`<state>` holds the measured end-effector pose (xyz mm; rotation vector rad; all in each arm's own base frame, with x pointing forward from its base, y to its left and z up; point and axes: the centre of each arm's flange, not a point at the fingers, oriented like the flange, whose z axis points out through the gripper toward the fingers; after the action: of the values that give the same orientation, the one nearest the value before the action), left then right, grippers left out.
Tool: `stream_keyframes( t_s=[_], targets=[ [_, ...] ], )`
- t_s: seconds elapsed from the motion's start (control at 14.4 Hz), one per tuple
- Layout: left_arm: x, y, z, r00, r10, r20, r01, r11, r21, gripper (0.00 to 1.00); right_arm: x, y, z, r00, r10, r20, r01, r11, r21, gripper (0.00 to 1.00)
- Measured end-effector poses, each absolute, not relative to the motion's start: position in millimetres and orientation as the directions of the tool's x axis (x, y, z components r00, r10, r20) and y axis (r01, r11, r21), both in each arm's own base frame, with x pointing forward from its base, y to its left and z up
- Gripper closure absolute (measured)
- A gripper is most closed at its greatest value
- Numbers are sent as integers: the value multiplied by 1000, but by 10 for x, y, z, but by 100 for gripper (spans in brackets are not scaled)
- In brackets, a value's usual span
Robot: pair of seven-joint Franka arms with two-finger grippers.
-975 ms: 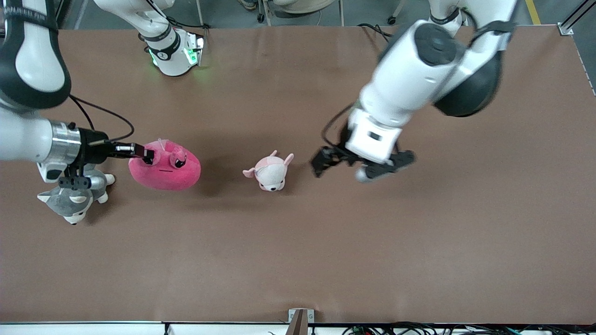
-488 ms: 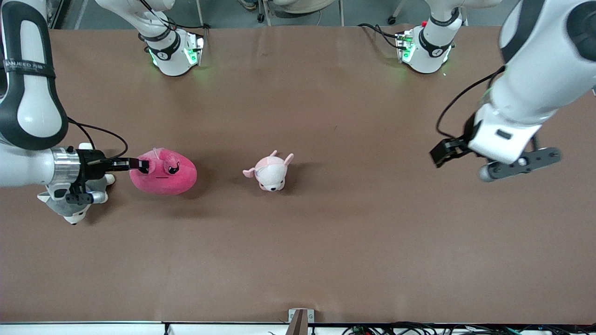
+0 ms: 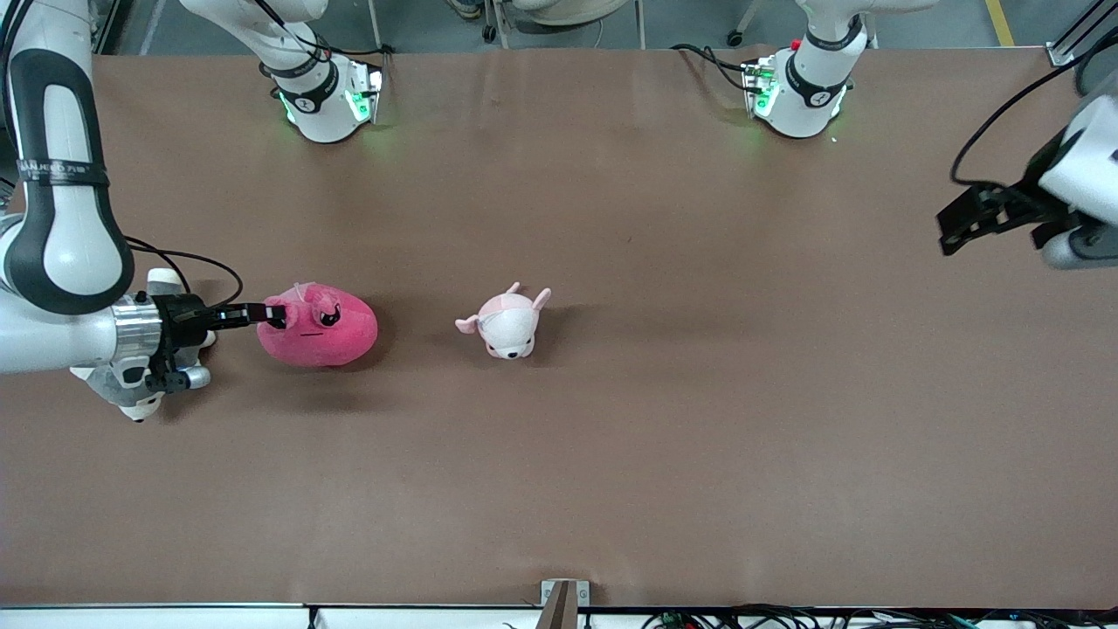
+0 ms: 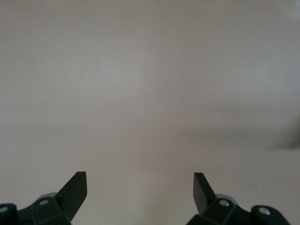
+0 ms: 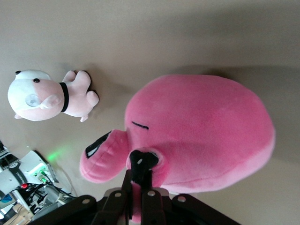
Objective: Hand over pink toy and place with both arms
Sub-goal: 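Lower the pink plush beside the grey cat and open the right gripper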
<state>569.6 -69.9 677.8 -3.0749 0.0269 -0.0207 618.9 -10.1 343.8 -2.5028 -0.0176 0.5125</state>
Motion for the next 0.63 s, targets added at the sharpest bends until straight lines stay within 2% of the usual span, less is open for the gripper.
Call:
stream_keyframes(
  t_s=[0.28, 0.63],
  targets=[
    [5354, -290, 6780, 999, -29, -29, -30, -999, -40, 0, 6225, -163, 3189, 922, 144, -359, -100, -806, -583, 91],
    [4982, -313, 6728, 998, -29, -56, -31, -999, -33, 0, 6267, -202, 3103, 922, 150, -356, -97, -802, -589, 89]
  ],
)
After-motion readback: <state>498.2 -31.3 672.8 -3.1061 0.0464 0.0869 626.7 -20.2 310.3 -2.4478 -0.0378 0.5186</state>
